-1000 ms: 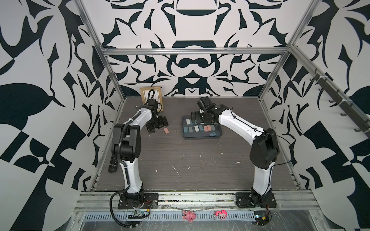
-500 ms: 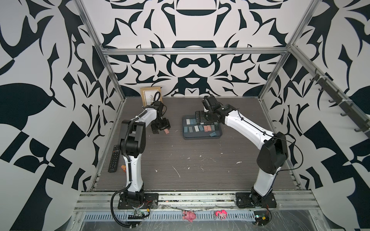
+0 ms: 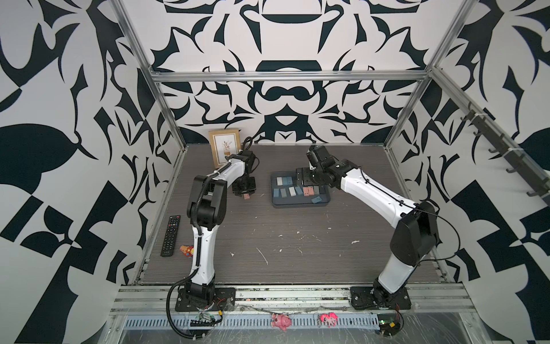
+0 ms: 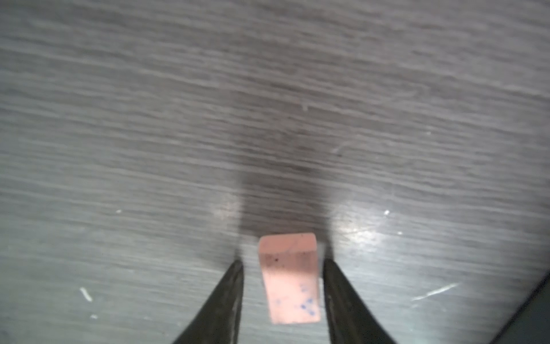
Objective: Put the eraser in the storage box
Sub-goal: Pick up the eraser from the center of the board.
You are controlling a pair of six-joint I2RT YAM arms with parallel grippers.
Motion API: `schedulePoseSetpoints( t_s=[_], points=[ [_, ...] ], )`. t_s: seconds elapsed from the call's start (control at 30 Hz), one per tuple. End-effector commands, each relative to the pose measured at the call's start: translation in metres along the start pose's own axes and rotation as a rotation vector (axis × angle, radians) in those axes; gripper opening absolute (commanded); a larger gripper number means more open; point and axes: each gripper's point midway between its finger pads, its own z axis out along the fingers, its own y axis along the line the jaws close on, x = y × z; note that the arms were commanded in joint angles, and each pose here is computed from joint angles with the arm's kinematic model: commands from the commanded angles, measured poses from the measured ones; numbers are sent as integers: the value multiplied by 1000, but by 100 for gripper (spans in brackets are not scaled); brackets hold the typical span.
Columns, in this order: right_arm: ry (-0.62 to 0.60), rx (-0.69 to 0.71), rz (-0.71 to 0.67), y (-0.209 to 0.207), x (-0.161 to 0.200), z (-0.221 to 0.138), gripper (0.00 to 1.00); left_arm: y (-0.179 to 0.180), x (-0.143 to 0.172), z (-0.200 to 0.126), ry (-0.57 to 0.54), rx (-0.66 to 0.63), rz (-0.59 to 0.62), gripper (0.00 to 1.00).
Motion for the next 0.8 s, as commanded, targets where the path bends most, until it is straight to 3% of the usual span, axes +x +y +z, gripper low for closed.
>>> schedulePoseSetpoints(
  t_s=[0.0,0.13,0.27,0.53,0.67,0.77],
  points=[
    [-94,7,39,-11,-20,-22,99,12,26,26,100,-120,87,39],
    [-113,15,62,-23,-22,-27,99,4,31,23,92,-126,163,24],
    [-112,17,92,-34,-19,-29,99,-10,23,-1,2,-140,291,18],
    [-107,-2,184,-51,-17,-32,98,-63,-1,-90,-280,-69,541,17],
    [-109,-21,268,-68,-17,-36,98,-117,8,-124,-426,-34,749,17],
    [-114,-24,345,-89,-15,-41,98,-152,23,-133,-491,-37,902,17]
  ],
)
